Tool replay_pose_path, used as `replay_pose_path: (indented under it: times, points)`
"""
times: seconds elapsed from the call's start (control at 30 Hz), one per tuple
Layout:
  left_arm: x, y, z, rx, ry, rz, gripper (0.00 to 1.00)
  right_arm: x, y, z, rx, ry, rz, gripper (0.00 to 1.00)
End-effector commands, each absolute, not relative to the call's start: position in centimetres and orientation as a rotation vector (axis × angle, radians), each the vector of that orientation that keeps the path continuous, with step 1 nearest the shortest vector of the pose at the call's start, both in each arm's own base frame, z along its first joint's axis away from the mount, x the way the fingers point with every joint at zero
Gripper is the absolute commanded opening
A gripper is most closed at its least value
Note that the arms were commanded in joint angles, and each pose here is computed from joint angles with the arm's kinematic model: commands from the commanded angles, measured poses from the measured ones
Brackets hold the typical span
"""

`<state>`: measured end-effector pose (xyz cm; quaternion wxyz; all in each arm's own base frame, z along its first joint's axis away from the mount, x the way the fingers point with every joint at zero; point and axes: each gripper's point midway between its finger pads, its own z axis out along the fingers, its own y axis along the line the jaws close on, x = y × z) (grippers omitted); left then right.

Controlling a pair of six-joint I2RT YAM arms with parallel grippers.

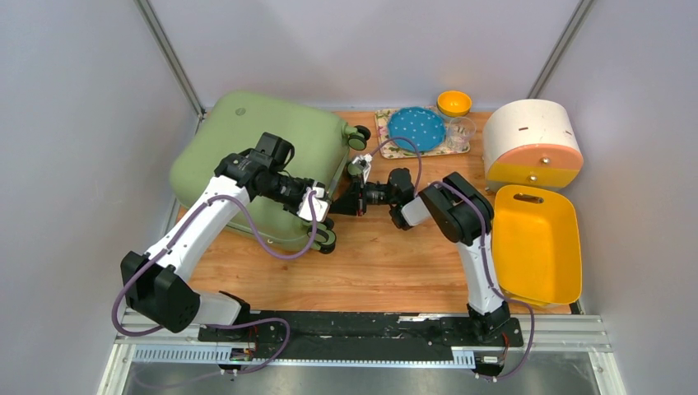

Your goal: Open, take out, and arrange the luggage

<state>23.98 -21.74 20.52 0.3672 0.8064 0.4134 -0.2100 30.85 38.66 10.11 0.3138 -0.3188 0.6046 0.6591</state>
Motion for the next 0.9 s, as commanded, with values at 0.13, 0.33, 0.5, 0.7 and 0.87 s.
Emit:
replay_pose_path:
  times: [0.13, 0.33, 0.5, 0.7, 0.87]
  points:
    - [15.0, -14.6, 13.7, 2.295, 1.583, -0.86, 0.51, 32.2, 37.7, 15.0, -0.805, 1.423, 1.596, 0.0]
    - [15.2, -14.6, 13.5, 2.296, 1.583, -0.85, 0.51, 33.1, 36.8, 14.4, -0.777, 1.451, 1.428, 0.0]
    - [15.2, -14.5, 13.3, 2.296, 1.578, -0.84, 0.51, 32.2, 37.0, 15.0, -0.829, 1.384, 1.467, 0.0]
    - [15.4, -14.5, 13.3, 2.294, 1.584, -0.827, 0.51, 32.5, 38.2, 15.1, -0.856, 1.373, 1.476, 0.0]
    - [15.5, -14.5, 13.2, 2.295, 1.587, -0.819, 0.51, 32.7, 38.9, 15.8, -0.873, 1.332, 1.483, 0.0]
